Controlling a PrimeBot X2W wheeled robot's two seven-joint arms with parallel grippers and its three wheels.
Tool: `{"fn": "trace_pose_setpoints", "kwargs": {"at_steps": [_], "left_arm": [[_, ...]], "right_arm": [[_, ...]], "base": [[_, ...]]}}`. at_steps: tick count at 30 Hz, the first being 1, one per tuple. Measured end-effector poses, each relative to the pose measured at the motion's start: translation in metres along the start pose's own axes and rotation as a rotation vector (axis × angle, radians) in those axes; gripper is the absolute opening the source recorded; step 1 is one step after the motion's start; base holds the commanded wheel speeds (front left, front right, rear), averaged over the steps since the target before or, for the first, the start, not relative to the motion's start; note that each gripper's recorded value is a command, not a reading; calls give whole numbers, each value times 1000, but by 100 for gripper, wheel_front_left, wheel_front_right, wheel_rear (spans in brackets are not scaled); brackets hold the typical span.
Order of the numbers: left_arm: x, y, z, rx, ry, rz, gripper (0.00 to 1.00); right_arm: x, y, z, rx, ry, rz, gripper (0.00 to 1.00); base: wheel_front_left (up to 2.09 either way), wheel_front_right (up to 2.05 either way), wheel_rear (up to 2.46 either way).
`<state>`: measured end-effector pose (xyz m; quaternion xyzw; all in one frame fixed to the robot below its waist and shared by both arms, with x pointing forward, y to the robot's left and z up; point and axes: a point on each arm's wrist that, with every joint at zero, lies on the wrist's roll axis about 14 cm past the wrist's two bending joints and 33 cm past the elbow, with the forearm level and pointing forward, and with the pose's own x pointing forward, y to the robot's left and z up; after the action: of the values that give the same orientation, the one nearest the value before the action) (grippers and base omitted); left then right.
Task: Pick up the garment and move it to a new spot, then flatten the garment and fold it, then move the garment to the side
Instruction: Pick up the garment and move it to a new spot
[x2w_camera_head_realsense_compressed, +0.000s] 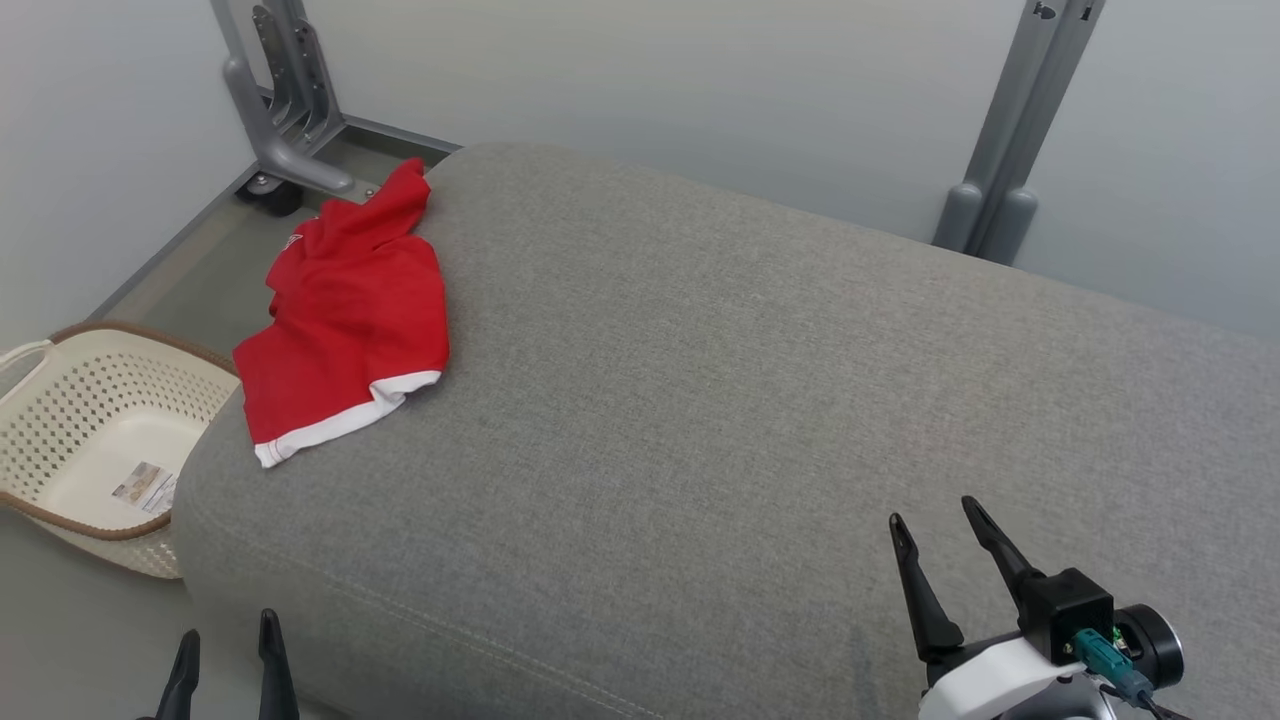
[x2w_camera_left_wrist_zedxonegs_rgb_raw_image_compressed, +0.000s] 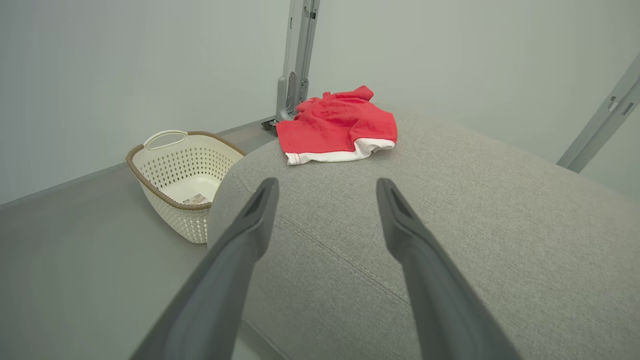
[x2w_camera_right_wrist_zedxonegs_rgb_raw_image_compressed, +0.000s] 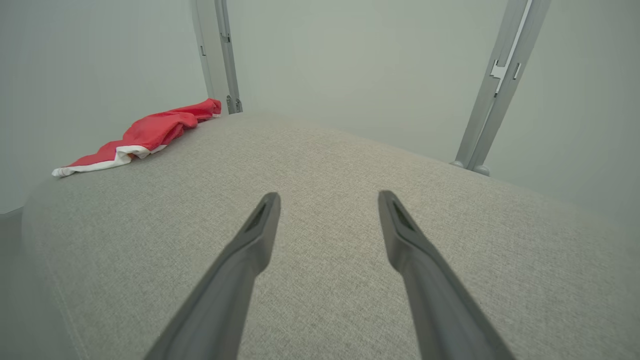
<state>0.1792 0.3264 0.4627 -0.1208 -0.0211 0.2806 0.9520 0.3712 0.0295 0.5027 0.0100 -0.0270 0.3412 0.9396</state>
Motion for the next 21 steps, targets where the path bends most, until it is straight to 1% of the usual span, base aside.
{"fn": "trace_pose_setpoints", "kwargs": {"at_steps": [6, 13, 17, 21], "left_arm": [[-4, 8, 0, -8, 1, 30, 100], [2, -2, -8, -13, 30, 7, 100], [29, -22, -9, -29, 41, -42, 100], [72, -34, 4, -77, 21, -48, 100]], "right_arm": [[4, 3, -9, -5, 26, 33, 100], [-3, -12, -14, -28, 45, 14, 100], [1, -28, -15, -73, 45, 10, 100], [25, -40, -4, -144, 3, 59, 100]], "base": [[0, 0, 0], [0, 0, 0], [0, 0, 0], [0, 0, 0]]}}
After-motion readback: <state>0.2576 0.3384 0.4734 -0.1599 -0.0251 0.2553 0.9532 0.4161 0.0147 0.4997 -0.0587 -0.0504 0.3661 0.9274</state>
